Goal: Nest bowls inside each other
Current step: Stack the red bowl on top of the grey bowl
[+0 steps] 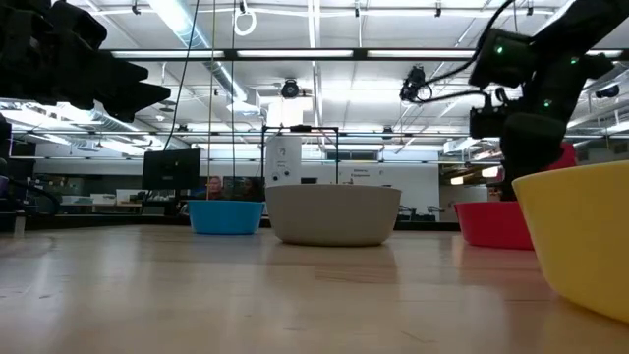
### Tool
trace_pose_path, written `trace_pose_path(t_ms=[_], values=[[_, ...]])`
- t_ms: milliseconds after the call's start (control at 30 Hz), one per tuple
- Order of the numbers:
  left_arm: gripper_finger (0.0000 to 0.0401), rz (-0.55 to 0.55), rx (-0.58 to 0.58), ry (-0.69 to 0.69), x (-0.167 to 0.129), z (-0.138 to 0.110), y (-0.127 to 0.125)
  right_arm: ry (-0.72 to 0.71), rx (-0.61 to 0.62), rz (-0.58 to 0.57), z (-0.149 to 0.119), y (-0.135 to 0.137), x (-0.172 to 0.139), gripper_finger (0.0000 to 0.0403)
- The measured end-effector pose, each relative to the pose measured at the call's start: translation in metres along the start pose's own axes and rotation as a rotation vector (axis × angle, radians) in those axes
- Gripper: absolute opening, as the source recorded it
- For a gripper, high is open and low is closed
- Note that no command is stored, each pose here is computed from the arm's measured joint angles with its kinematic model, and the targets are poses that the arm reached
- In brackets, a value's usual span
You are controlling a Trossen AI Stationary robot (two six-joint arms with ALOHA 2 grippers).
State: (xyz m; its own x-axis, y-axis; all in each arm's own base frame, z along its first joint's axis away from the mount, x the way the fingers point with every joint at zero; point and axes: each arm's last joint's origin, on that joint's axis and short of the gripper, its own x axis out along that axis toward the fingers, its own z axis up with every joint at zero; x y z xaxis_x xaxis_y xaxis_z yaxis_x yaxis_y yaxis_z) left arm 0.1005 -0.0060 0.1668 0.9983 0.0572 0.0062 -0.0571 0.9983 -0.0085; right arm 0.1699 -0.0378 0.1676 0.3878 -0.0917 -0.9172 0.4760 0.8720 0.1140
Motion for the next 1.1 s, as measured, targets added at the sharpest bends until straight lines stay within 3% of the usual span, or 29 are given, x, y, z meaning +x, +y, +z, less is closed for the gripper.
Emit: trace_pose_path(t_ms=[167,267,367,467,533,733,900,1100], values=[[0.0277,0.000,-0.003,0.002,0.000,0.000,0.000,0.033,0.036,0.021,0.003,-0.004,0.008,0.0233],[0.0277,-0.001,-0.003,0.005,0.000,-0.001,0.000,0.046,0.050,0.041,0.004,-0.003,0.012,0.0206],[0.0277,-0.001,-0.002,0.005,0.000,-0.001,0.000,0.073,0.062,0.106,0.005,0.000,0.016,0.0144],[0.0277,-0.001,-0.001,0.006,0.000,-0.001,0.000,0.097,0.090,0.111,0.004,0.004,0.021,0.0046],[0.0277,-0.001,0.000,0.006,0.000,-0.001,0.000,0.081,0.083,0.100,0.005,0.008,0.023,0.0015],[0.0277,-0.001,0.001,0.008,0.000,-0.001,0.000,-0.001,0.038,0.047,0.018,0.019,0.016,0.0005],[0.0277,-0.001,0.001,0.009,0.000,-0.001,0.000,-0.050,-0.040,0.002,0.047,0.034,-0.016,0.0004],[0.0277,-0.001,0.006,0.010,0.000,-0.001,0.000,-0.274,-0.099,0.049,0.093,0.055,-0.060,0.0002]])
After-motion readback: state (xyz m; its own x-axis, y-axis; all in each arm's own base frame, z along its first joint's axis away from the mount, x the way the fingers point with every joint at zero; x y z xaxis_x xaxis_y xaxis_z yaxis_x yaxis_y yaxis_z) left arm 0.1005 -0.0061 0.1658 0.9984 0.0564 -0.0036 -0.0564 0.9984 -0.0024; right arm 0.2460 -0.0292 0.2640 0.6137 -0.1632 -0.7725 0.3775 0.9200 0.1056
